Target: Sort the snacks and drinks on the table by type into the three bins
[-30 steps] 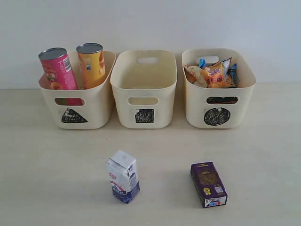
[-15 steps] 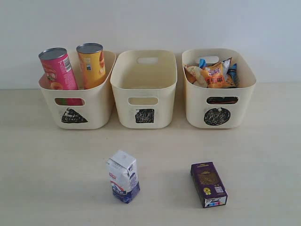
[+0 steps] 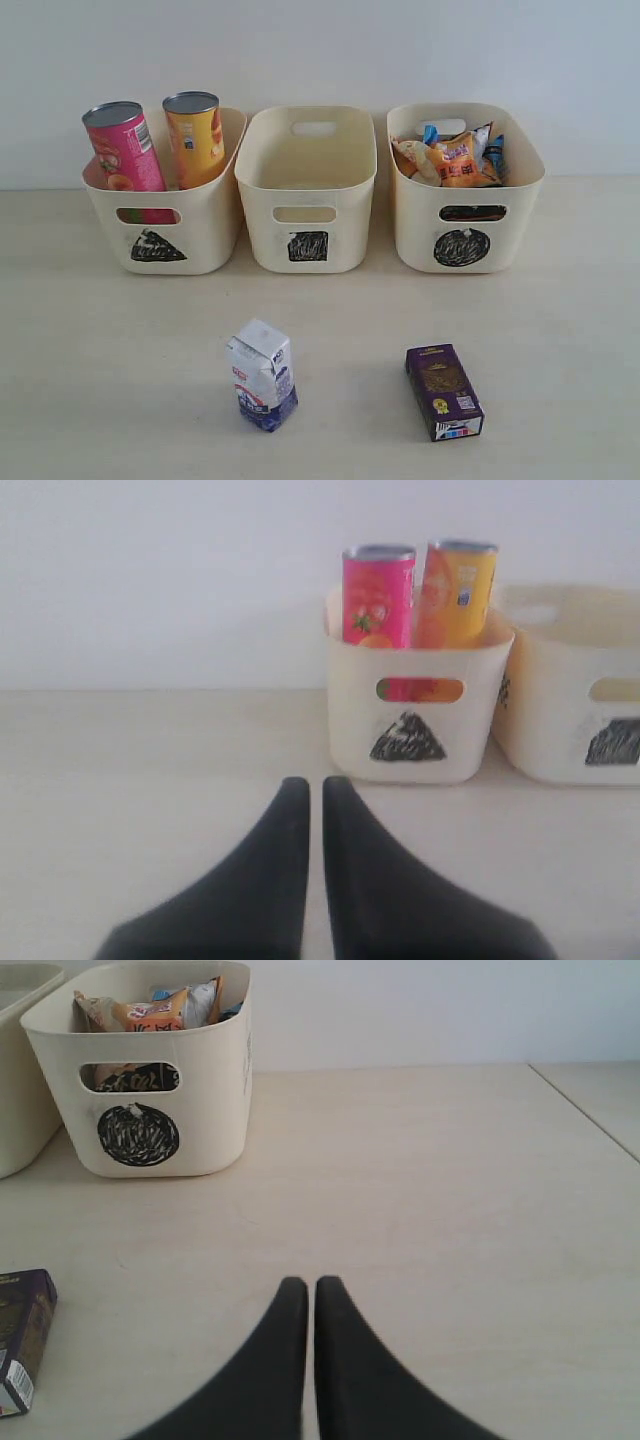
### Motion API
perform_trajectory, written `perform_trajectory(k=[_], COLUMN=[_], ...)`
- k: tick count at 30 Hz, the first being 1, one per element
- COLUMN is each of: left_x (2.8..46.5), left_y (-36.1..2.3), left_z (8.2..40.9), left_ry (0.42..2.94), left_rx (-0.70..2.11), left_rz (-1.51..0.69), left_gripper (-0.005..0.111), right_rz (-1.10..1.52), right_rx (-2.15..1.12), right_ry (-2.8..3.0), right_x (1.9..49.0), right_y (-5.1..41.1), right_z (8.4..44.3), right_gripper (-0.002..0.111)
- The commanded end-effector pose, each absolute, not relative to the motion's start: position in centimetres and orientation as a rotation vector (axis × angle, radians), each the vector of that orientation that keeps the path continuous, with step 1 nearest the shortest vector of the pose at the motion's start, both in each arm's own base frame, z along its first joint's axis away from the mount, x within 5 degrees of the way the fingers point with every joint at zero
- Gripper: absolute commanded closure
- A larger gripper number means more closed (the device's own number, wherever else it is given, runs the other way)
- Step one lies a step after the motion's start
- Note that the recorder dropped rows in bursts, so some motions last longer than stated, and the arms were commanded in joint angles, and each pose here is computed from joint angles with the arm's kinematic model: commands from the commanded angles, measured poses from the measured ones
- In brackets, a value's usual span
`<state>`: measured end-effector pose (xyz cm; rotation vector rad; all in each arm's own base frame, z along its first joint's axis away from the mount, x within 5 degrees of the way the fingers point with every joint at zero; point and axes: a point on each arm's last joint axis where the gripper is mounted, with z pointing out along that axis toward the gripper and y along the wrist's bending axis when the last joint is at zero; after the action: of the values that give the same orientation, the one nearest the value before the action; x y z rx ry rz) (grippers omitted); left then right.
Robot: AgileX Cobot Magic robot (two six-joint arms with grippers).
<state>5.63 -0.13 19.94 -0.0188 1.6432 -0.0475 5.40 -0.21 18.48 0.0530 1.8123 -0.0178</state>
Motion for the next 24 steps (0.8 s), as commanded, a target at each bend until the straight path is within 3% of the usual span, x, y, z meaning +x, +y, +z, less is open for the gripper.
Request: perform_trajectory(k=[1,16,24], left_x=[5.6,4.2,7.4], left_y=[-0.1,-0.2,-1.2], left_z=[21.2,26.4,30.6], left_ry=[1.500,1.007,1.158], left_rx=[-0.091,-0.161,-0.040], left_rz=[-0.117,-0.344,-0.314], left_gripper=[0.103,0.103,0.103], right_rz=[-0.022,-0.022,-0.022], right_rx=[0.051,0.051,0.051], right_ry=[1.804,1.804,1.804], right_x=[5.4,5.4,5.4], right_y=[-0.2,-0.2,-0.2], right_z=[18.4,18.4,18.4], right_gripper=[0.108,0.108,0.108])
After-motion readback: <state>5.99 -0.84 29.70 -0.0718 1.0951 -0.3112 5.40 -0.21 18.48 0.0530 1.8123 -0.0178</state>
